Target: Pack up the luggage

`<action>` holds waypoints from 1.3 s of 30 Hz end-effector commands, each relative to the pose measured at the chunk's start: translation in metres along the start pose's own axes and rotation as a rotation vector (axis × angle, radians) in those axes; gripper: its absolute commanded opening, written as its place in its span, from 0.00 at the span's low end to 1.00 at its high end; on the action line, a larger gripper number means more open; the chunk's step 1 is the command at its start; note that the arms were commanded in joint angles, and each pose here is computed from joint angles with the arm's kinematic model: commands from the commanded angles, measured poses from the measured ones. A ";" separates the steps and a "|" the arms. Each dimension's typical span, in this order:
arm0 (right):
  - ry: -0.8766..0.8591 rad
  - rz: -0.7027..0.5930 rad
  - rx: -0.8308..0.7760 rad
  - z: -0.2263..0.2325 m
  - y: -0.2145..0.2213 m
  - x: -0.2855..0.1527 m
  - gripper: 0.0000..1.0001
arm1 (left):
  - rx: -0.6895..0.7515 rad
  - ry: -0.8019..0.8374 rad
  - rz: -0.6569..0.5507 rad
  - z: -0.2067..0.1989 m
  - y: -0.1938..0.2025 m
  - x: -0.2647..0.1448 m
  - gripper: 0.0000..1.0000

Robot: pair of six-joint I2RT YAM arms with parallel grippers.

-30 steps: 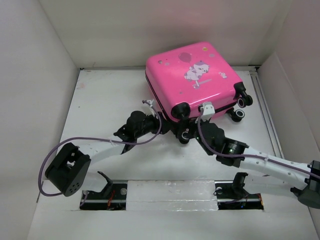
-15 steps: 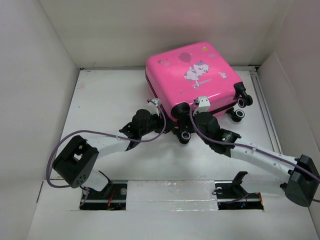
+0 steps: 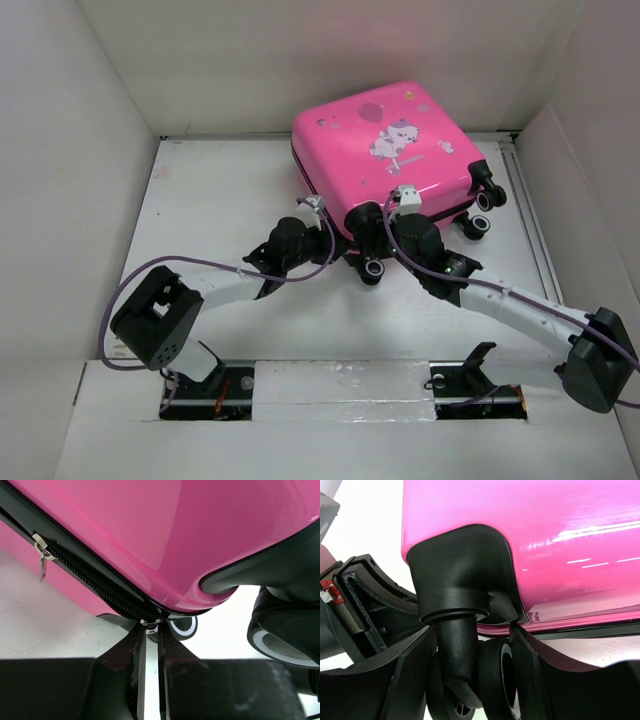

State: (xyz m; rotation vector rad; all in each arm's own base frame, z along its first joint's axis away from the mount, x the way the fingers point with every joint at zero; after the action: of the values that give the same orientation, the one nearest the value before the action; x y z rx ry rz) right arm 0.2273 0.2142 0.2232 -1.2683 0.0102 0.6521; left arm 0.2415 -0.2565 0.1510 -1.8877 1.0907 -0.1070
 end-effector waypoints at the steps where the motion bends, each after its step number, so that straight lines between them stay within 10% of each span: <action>1: -0.096 -0.042 -0.011 0.006 -0.009 -0.002 0.04 | 0.026 -0.052 -0.108 0.000 -0.023 0.009 0.00; 8: -0.140 -0.052 -0.007 0.007 -0.008 -0.009 0.02 | 0.041 -0.037 -0.110 -0.004 -0.022 0.005 0.02; 11: -0.160 -0.043 -0.017 0.009 -0.007 -0.010 0.04 | 0.043 0.009 -0.079 -0.009 -0.019 0.004 0.40; 17: -0.178 -0.026 -0.020 0.010 -0.004 -0.009 0.04 | 0.050 0.005 -0.056 -0.005 -0.015 0.010 0.48; 21: -0.184 -0.013 -0.022 0.011 -0.001 -0.007 0.02 | 0.062 -0.008 -0.084 -0.007 -0.024 0.016 0.40; 26: -0.196 -0.017 -0.021 0.011 -0.001 -0.009 0.00 | 0.064 -0.027 -0.135 -0.007 -0.032 0.020 0.02; 39: -0.142 -0.022 0.000 -0.003 0.009 -0.016 0.00 | 0.064 -0.271 -0.126 0.025 -0.014 -0.003 0.00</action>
State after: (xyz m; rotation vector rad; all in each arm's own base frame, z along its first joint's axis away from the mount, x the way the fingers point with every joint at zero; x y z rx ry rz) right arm 0.2228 0.2090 0.2257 -1.2270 -0.1242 0.6677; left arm 0.2404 -0.2628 0.1469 -1.8403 1.0567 -0.0696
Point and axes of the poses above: each gripper's point midway between its finger pads, its own x axis out along the fingers, its own z axis along the line the jaws close on, y = z × x, the point moved 8 cm from there along -x, back along the fingers
